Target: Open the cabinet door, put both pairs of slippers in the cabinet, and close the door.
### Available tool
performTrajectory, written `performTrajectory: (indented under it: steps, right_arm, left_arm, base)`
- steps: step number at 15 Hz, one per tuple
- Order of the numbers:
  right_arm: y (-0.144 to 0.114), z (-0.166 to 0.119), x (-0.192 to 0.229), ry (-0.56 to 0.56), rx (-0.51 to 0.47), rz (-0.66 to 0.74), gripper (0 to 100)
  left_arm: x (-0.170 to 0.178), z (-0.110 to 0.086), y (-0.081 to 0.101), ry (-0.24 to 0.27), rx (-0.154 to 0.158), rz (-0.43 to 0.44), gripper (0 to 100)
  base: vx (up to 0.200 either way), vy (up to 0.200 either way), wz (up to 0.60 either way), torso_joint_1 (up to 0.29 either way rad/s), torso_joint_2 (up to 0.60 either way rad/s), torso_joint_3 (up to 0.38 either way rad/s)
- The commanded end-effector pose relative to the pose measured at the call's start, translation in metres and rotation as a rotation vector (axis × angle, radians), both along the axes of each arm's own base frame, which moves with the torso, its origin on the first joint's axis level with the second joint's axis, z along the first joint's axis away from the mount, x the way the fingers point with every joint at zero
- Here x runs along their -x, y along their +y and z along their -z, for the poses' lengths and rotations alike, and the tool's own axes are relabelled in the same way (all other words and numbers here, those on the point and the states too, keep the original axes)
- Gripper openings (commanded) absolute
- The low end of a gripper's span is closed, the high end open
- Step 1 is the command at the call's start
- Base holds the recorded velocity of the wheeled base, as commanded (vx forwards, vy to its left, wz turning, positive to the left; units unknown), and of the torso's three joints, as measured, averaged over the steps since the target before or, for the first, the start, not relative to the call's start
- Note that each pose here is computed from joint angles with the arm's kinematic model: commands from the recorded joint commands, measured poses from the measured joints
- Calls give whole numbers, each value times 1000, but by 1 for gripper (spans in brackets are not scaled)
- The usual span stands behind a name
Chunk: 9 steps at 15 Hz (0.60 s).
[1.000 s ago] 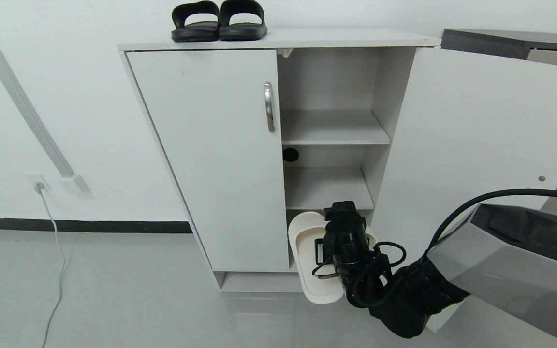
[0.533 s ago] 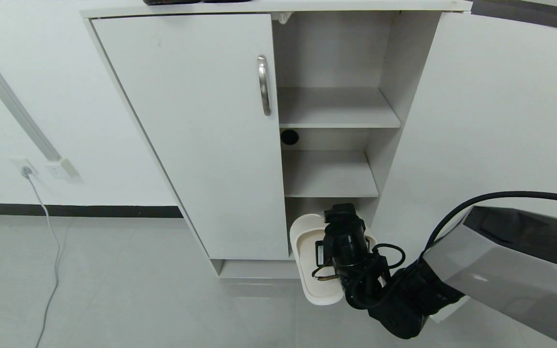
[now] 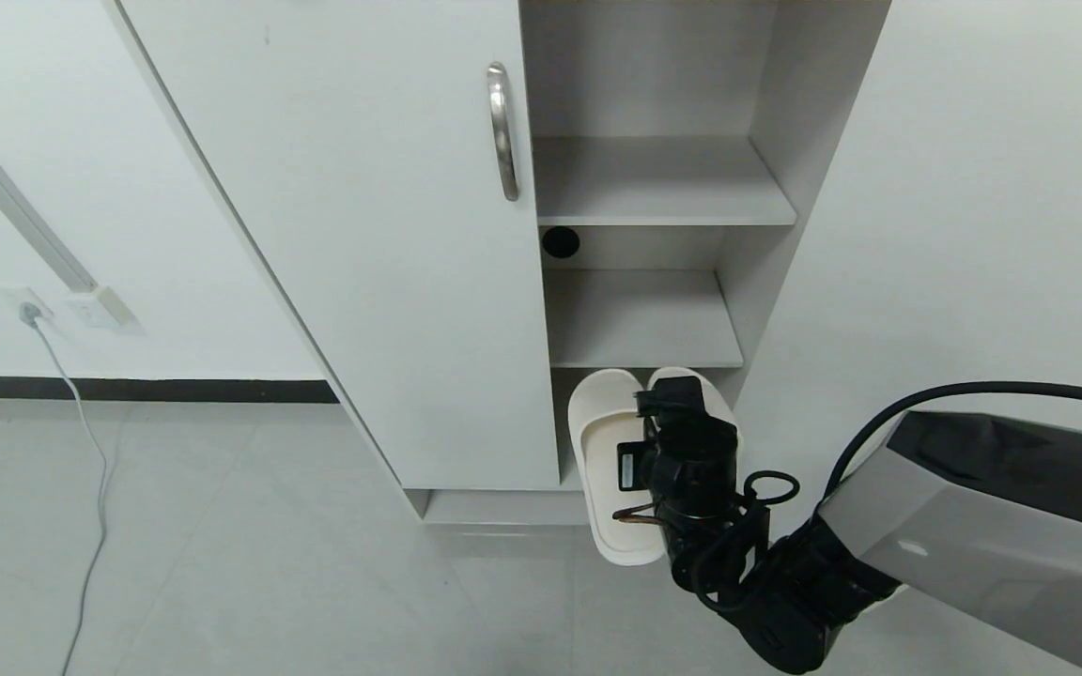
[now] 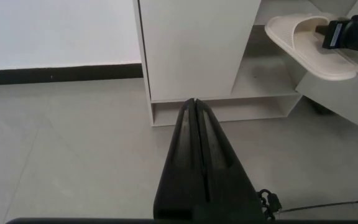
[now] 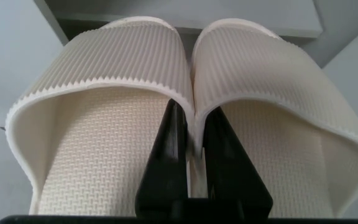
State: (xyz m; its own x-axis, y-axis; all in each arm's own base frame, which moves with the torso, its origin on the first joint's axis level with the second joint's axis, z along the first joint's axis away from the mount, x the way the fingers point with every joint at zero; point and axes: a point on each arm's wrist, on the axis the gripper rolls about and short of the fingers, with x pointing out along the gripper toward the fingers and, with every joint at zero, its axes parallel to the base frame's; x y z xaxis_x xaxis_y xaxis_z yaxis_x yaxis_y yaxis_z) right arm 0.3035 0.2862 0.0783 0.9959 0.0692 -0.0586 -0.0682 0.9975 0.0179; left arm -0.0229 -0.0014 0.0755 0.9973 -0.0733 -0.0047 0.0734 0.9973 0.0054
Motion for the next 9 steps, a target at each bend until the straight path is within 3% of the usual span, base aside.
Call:
performTrajectory:
  steps: [1, 6, 9]
  right_arm:
    - [-1, 2, 0, 4, 6, 0, 0]
    - [-2, -5, -2, -14, -14, 6, 0]
    - [-4, -8, -3, -19, -17, 9, 0]
  left_arm:
    - [0, 0, 0, 1, 0, 2, 0]
    - [0, 0, 0, 1, 0, 0, 0]
    - [0, 0, 0, 1, -2, 0, 0]
  base:
    - [0, 0, 0, 0, 0, 0]
    - [0, 0, 0, 0, 0, 0]
    - [200, 0, 0, -2, 2, 2]
